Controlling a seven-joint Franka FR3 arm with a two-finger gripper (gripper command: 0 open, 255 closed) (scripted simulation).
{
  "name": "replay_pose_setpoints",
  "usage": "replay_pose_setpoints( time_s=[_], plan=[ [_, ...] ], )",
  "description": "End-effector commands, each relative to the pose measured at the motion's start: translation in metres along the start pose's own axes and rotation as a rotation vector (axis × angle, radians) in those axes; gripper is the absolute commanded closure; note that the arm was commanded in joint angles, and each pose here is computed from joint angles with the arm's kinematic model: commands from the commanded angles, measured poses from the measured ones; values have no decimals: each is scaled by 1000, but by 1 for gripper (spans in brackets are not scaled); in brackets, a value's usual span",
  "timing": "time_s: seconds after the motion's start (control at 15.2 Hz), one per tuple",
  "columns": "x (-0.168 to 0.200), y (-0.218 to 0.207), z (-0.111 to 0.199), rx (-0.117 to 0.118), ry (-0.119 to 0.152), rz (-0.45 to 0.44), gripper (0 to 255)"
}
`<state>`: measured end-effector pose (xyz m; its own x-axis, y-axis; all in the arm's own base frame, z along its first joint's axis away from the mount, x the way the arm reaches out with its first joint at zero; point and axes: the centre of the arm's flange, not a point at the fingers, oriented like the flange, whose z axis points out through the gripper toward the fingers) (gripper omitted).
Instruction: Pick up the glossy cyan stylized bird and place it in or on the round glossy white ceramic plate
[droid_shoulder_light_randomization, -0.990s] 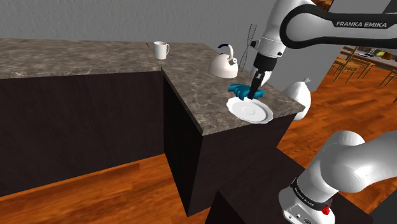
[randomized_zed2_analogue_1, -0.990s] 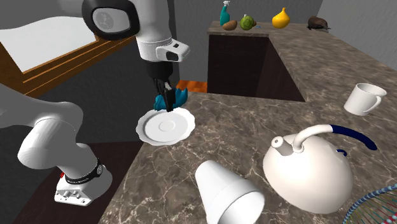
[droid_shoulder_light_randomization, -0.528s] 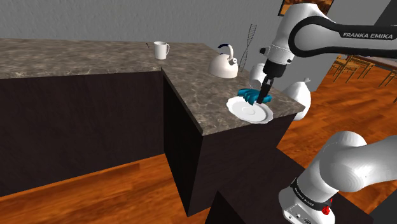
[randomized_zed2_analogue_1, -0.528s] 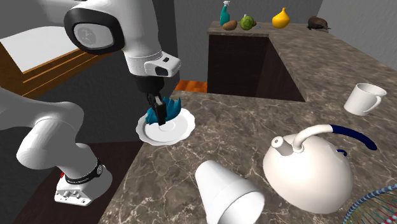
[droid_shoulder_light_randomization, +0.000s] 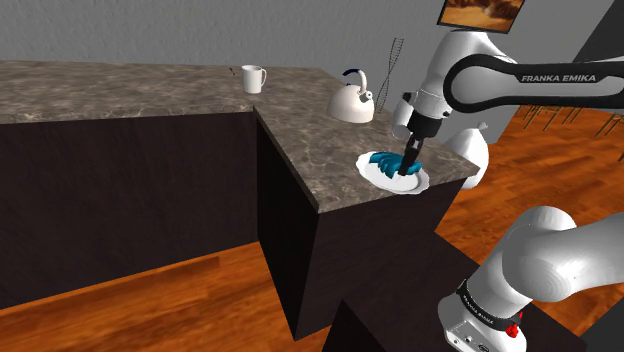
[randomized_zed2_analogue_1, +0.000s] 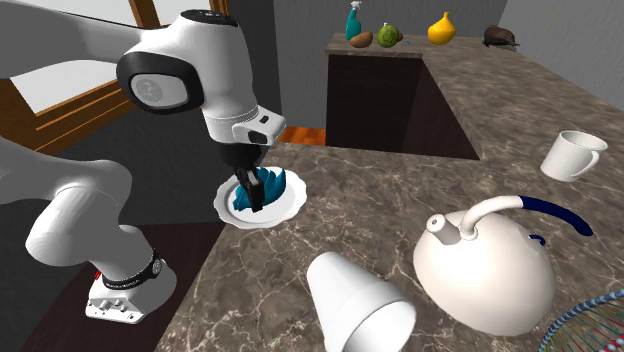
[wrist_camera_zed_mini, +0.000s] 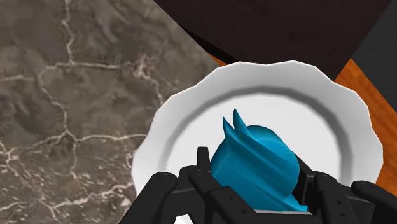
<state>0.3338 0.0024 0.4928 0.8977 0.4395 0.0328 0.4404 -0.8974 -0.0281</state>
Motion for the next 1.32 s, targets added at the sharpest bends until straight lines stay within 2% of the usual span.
replay_pose_setpoints(
  time_s=[0.0, 0.46, 0.53, 0.86, 1.12, 1.25],
  plan=[
    [0, 0, 5, 0, 1, 0, 255],
    [0, 0, 5, 0, 1, 0, 255],
    [0, 0, 5, 0, 1, 0, 0],
    [0, 0, 5, 0, 1, 0, 0],
    [0, 0, -45, 0, 1, 0, 0],
    [0, 0, -45, 0, 1, 0, 0]
  ],
)
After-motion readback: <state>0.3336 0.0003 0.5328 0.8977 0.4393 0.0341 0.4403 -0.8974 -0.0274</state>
